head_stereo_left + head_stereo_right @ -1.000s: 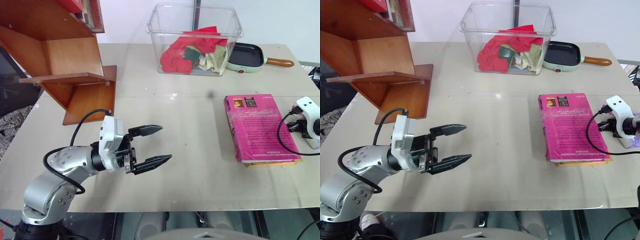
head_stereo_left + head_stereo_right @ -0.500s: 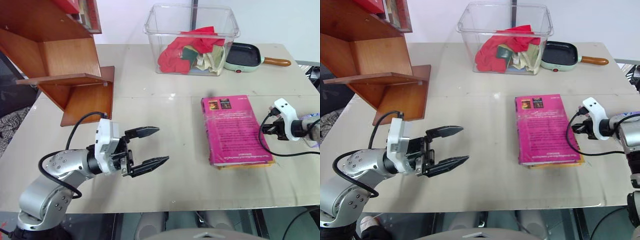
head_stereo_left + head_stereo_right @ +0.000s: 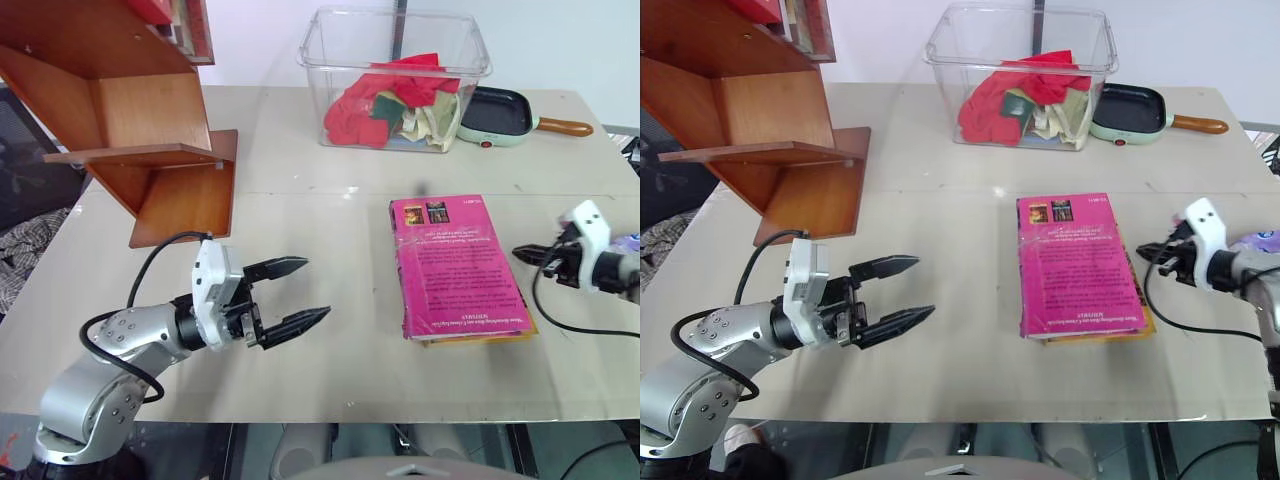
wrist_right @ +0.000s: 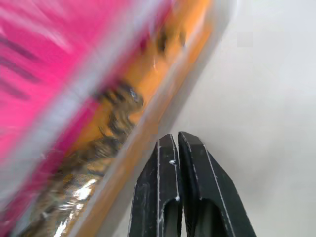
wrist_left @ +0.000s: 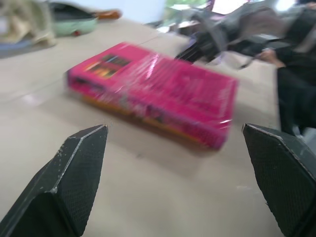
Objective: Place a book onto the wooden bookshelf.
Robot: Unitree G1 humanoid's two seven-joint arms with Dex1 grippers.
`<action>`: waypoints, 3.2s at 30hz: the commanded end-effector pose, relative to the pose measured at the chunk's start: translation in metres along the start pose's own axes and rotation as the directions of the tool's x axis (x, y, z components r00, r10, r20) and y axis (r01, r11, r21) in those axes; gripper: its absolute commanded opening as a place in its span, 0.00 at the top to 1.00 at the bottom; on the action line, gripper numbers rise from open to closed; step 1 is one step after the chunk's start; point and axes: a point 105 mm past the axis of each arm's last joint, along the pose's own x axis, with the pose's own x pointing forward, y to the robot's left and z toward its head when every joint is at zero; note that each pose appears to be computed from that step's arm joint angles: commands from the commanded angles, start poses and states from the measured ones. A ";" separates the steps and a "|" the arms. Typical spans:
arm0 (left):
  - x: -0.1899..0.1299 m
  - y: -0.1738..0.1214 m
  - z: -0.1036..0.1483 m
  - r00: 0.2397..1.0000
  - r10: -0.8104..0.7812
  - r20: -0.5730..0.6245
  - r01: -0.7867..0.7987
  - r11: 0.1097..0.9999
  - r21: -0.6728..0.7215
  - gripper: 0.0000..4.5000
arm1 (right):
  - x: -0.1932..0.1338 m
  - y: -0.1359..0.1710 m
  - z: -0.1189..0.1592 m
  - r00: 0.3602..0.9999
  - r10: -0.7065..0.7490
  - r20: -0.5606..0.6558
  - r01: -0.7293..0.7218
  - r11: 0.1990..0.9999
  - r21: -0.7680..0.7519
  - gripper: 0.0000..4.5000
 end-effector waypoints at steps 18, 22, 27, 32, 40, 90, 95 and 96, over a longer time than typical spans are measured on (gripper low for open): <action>0.051 0.033 -0.017 0.989 -0.127 -0.070 0.050 0.751 -0.658 0.00 | -0.123 0.090 0.046 0.958 0.252 0.141 -0.197 0.928 -0.316 0.01; 0.078 0.038 -0.025 0.984 -0.168 -0.059 0.048 0.571 -0.819 0.00 | -0.120 0.095 0.045 0.957 0.243 0.156 -0.185 0.930 -0.316 0.01; 0.113 0.041 -0.027 0.988 -0.152 0.002 0.064 0.406 -0.912 0.00 | -0.119 0.096 0.043 0.962 0.222 0.158 -0.163 0.934 -0.319 0.01; 0.135 0.041 -0.033 0.990 -0.142 -0.005 0.043 0.334 -0.942 0.00 | -0.120 0.096 0.045 0.966 0.203 0.157 -0.146 0.937 -0.318 0.01; 0.161 0.037 -0.043 0.988 -0.150 -0.026 0.020 0.296 -0.955 0.00 | -0.125 0.105 0.045 0.960 0.237 0.149 -0.184 0.936 -0.301 0.01; 0.013 0.086 0.174 0.878 0.467 0.107 -0.278 0.316 0.907 0.87 | -0.045 0.073 0.117 0.761 0.402 0.509 -0.219 0.898 -0.381 0.00; -0.015 0.093 0.197 0.807 0.590 -0.005 -0.091 0.133 0.987 0.87 | -0.036 0.064 0.130 0.726 0.432 0.535 -0.211 0.881 -0.424 0.00; -0.022 0.094 0.196 0.792 0.609 -0.047 -0.055 0.147 0.988 0.87 | -0.035 0.063 0.131 0.724 0.436 0.535 -0.209 0.878 -0.431 0.00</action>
